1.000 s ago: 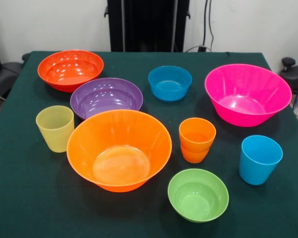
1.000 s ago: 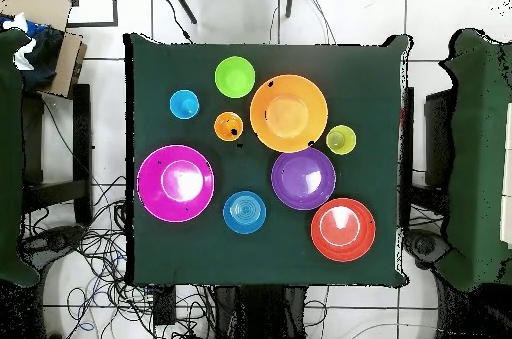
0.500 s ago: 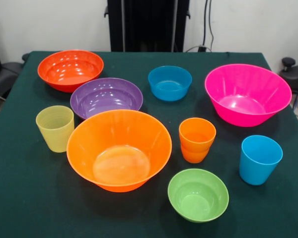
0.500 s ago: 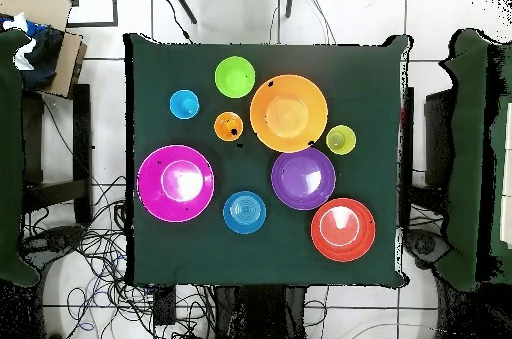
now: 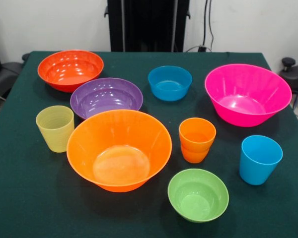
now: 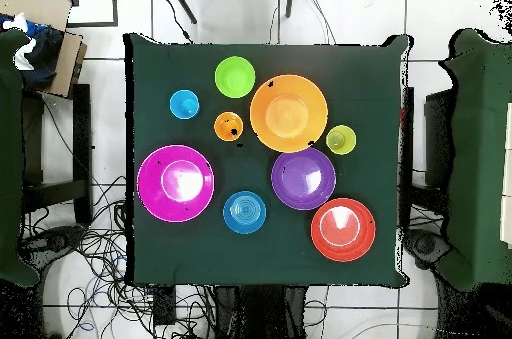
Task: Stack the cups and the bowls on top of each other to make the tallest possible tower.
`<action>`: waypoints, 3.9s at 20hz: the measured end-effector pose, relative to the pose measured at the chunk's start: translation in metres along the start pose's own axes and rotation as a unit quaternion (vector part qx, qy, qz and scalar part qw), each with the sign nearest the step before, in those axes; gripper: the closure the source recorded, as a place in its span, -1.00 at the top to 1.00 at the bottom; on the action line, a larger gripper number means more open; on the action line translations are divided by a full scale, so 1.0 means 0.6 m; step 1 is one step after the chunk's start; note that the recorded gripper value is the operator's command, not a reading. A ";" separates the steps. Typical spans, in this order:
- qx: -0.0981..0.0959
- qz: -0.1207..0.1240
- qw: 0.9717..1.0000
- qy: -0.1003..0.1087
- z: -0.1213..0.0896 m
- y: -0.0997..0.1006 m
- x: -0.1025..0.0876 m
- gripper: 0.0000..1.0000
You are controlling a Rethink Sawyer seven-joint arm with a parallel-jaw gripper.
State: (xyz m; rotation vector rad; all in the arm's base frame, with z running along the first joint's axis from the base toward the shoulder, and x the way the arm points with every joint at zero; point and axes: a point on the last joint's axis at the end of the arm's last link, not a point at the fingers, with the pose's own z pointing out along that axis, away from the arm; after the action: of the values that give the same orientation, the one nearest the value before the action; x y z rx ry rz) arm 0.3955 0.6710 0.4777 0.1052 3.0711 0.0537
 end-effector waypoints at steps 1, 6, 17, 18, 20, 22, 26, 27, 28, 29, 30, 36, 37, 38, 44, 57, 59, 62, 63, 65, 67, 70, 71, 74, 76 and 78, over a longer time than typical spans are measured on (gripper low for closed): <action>-0.001 0.001 1.000 0.005 -0.001 0.010 0.005 -1.00; -0.002 0.017 0.999 0.029 -0.010 0.055 0.030 -1.00; 0.005 0.057 0.997 0.054 -0.019 0.118 0.074 -1.00; 0.005 0.056 0.997 0.054 -0.020 0.117 0.075 -1.00; 0.010 0.060 0.997 0.053 -0.023 0.109 0.079 -1.00; 0.019 0.074 0.996 0.050 -0.032 0.082 0.081 -1.00; 0.028 0.097 0.994 0.046 -0.053 0.029 0.083 -1.00; 0.030 0.108 0.993 0.042 -0.067 -0.004 0.080 -1.00; 0.029 0.112 0.992 0.040 -0.074 -0.019 0.078 -1.00; 0.026 0.116 0.992 0.037 -0.082 -0.036 0.074 -1.00; 0.024 0.120 0.992 0.035 -0.089 -0.052 0.070 -1.00; 0.002 0.140 0.990 0.019 -0.135 -0.166 0.048 -1.00; -0.002 0.140 0.990 0.017 -0.139 -0.181 0.046 -1.00; -0.005 0.141 0.990 0.015 -0.144 -0.196 0.044 -1.00; -0.011 0.128 0.992 0.006 -0.161 -0.287 0.030 -1.00; -0.020 0.077 0.997 0.005 -0.176 -0.456 0.011 -1.00; -0.023 0.074 0.997 0.005 -0.175 -0.469 0.013 -1.00; -0.031 0.077 0.997 0.006 -0.170 -0.491 0.017 -1.00; -0.034 0.079 0.996 0.006 -0.167 -0.498 0.018 -1.00; -0.041 0.085 0.996 0.005 -0.161 -0.513 0.020 -1.00; -0.046 0.089 0.995 0.003 -0.154 -0.525 0.022 -1.00; -0.052 0.094 0.994 -0.003 -0.145 -0.541 0.026 -1.00; -0.052 0.095 0.994 -0.004 -0.141 -0.547 0.027 -1.00; -0.058 0.101 0.993 -0.012 -0.128 -0.561 0.023 -1.00; -0.060 0.105 0.993 -0.016 -0.122 -0.566 0.018 -1.00; -0.067 0.115 0.990 -0.034 -0.092 -0.579 -0.006 -1.00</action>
State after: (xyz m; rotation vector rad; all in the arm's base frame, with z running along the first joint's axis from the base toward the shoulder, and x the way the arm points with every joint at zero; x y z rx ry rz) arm 0.3720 0.3224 0.5201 0.4430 2.9606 0.2623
